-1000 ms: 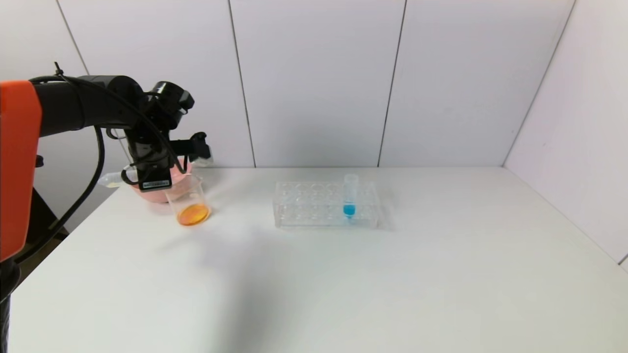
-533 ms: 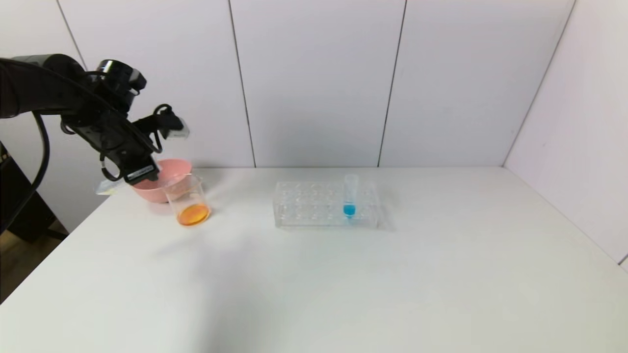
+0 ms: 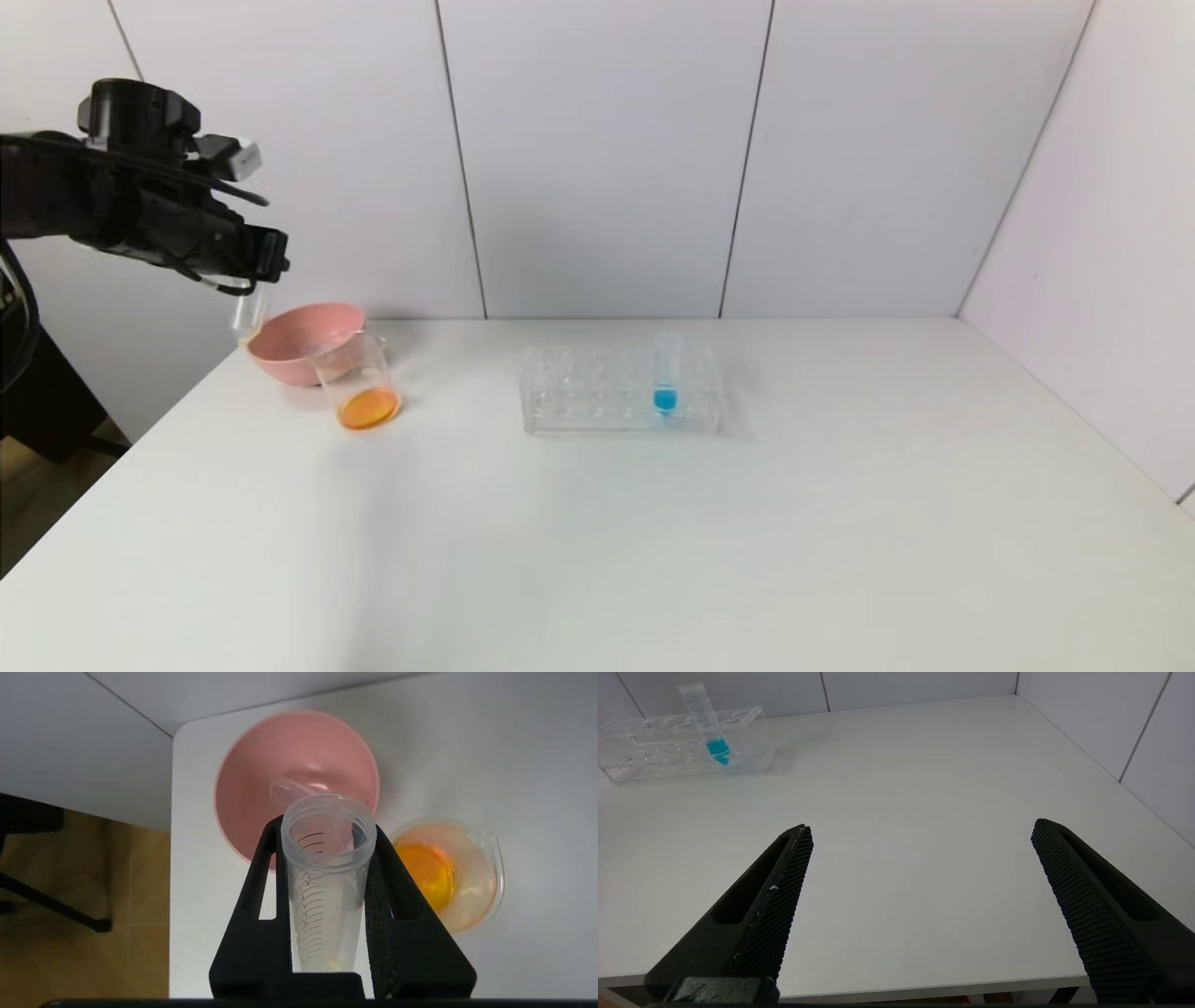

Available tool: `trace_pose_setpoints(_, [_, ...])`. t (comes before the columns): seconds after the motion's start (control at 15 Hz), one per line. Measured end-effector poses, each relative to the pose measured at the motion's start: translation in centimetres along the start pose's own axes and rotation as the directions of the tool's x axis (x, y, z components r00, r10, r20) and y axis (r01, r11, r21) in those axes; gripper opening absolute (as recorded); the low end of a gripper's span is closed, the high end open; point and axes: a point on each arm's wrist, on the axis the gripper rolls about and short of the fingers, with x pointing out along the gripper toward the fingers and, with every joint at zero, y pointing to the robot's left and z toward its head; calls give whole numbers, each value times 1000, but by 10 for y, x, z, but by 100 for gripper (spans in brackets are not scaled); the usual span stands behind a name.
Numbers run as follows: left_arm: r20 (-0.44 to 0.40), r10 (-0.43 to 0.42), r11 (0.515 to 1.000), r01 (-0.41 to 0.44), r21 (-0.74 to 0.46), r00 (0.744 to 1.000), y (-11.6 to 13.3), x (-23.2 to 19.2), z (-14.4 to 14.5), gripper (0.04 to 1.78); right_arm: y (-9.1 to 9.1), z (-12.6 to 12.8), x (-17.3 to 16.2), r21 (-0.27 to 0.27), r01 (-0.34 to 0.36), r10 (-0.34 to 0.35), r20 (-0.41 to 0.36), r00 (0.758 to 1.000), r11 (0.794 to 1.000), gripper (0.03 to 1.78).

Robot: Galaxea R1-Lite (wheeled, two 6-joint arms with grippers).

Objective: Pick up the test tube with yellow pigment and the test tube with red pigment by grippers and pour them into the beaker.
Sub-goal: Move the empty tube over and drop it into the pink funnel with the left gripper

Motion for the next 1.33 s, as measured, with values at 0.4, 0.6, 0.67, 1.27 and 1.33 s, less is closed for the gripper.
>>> trace_pose_setpoints(0.4, [320, 289, 930, -186, -317, 902, -2, 34, -23, 45, 0, 0, 0, 0, 0, 0, 0, 1000, 1000, 171])
trace_pose_setpoints(0.6, [399, 381, 893, -220, -392, 834, -12, 64, -34, 45, 0, 0, 0, 0, 0, 0, 0, 1000, 1000, 171])
trace_pose_setpoints(0.67, [404, 387, 890, -221, -400, 829, -15, 75, -40, 45, 0, 0, 0, 0, 0, 0, 0, 1000, 1000, 171])
trace_pose_setpoints(1.27, [366, 377, 892, -228, -389, 851, -28, 139, -76, 49, 0, 0, 0, 0, 0, 0, 0, 1000, 1000, 171])
trace_pose_setpoints(1.33, [364, 377, 893, -229, -389, 852, -28, 140, -77, 54, 0, 0, 0, 0, 0, 0, 0, 1000, 1000, 171])
